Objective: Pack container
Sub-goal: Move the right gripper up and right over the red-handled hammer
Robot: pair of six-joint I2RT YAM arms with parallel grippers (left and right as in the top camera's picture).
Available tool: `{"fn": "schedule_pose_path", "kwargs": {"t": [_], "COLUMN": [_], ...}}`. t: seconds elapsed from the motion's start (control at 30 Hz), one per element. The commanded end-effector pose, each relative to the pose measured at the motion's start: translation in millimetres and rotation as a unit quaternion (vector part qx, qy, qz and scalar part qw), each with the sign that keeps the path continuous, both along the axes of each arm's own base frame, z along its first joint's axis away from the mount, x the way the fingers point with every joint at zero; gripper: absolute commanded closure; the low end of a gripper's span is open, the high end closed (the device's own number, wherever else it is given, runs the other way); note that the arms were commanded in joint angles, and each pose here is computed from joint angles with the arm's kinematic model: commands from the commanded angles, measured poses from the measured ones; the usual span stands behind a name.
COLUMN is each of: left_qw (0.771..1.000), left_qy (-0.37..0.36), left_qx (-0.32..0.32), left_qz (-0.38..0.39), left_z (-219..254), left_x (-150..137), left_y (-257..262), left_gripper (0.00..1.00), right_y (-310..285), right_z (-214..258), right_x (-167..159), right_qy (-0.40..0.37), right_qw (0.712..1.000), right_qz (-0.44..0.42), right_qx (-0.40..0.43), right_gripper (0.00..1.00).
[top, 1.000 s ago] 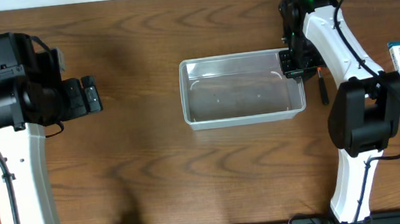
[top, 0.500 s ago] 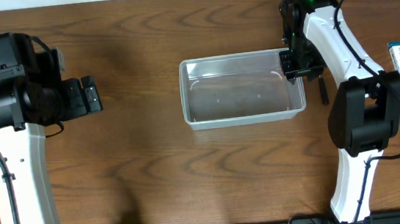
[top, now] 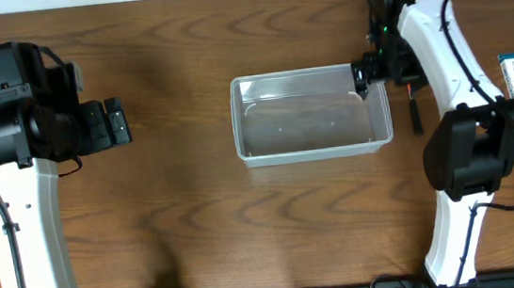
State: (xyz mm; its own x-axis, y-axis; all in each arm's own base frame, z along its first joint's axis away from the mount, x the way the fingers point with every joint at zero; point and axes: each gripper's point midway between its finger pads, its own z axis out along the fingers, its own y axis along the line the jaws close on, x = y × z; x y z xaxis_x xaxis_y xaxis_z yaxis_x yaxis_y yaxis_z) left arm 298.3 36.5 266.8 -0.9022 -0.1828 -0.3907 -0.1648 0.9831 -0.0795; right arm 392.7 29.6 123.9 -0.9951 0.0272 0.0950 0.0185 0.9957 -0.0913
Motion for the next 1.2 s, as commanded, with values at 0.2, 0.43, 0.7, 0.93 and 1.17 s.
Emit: {"fn": "schedule_pose_path", "kwargs": {"t": [0.2, 0.43, 0.7, 0.93, 1.17], "left_qw": [1.0, 1.0, 1.0, 1.0, 1.0], "left_qy": [-0.007, -0.007, -0.008, -0.009, -0.009], "left_qx": [0.004, 0.004, 0.004, 0.005, 0.005], "left_qz": [0.005, 0.006, 0.006, 0.006, 0.006], "left_z": [4.9, 4.9, 5.0, 5.3, 5.2], "left_x": [2.2, 2.2, 2.4, 3.1, 2.8], "left_y": [3.2, 3.2, 3.3, 3.4, 3.3], "left_gripper": [0.02, 0.02, 0.02, 0.02, 0.02], "right_y": [-41.5, -70.6, -84.9, -84.8, -85.8], "right_z": [32.0, 32.2, 34.5, 31.9, 7.3], "right_x": [7.2, 20.5, 52.7, 66.4, 67.5], "right_qy": [-0.028, -0.055, -0.121, -0.144, -0.119], "right_qw": [0.999, 0.998, 0.991, 0.988, 0.992], "right_qz": [0.028, 0.034, 0.049, 0.05, 0.037], "right_qx": [0.007, -0.002, 0.004, 0.01, 0.03], "right_gripper": [0.01, 0.01, 0.01, 0.01, 0.01]}}
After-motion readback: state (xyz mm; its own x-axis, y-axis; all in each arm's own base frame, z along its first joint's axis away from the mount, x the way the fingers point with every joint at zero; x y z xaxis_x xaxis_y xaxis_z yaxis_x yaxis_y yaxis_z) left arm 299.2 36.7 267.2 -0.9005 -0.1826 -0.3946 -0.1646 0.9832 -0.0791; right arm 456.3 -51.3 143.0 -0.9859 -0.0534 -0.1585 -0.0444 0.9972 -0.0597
